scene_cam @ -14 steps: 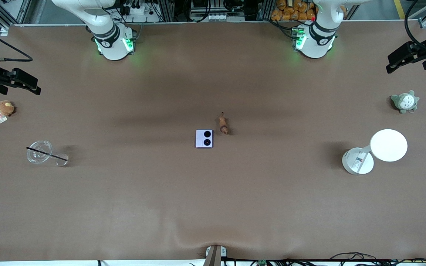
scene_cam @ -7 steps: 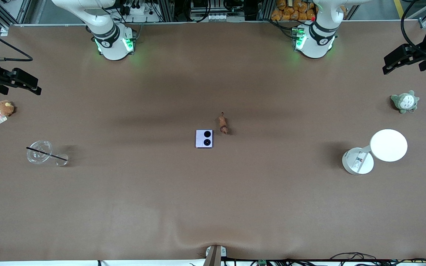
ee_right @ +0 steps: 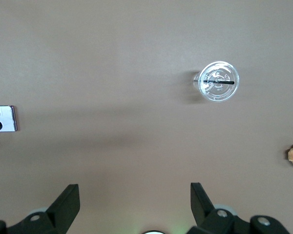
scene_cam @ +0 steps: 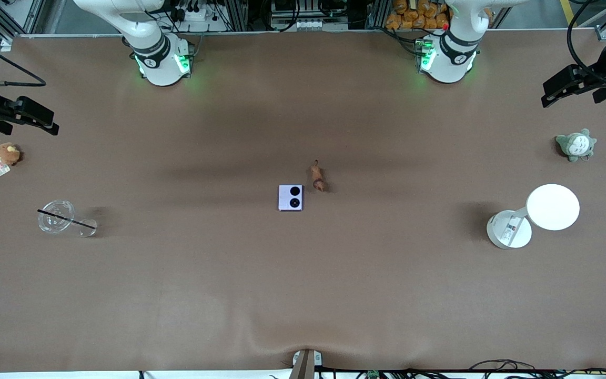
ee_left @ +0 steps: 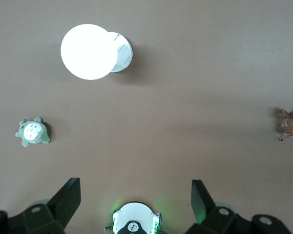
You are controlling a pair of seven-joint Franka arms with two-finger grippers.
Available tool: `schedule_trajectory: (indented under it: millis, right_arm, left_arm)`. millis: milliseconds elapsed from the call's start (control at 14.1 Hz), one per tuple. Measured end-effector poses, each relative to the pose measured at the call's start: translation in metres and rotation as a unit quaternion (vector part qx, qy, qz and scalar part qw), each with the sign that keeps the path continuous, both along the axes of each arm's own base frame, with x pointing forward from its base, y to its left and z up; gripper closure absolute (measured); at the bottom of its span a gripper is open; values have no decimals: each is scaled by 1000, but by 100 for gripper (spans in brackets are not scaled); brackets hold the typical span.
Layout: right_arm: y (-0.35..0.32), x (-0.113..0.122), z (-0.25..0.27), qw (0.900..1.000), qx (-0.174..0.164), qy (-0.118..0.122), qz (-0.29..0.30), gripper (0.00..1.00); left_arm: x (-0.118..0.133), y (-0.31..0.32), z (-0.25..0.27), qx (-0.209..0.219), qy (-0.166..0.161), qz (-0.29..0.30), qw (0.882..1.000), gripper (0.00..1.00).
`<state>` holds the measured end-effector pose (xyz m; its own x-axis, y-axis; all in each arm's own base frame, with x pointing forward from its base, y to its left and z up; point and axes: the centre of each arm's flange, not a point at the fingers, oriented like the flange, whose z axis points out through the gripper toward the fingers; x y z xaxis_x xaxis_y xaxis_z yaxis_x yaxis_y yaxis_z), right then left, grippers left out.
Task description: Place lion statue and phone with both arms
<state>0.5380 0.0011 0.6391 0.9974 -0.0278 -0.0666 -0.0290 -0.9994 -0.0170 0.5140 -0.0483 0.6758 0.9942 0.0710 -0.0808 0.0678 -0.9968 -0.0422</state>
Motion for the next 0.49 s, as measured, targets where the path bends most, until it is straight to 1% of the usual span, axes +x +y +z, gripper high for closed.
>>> schedule_trajectory:
  millis: [354, 495]
  right_arm:
    - [0, 0, 0, 1000, 0, 0, 0, 0]
    - [0, 0, 0, 1000, 1, 0, 0, 0]
  left_arm:
    - [4, -3, -6, 0, 6, -3, 1000, 0]
    - [5, -16, -11, 0, 11, -14, 1000, 0]
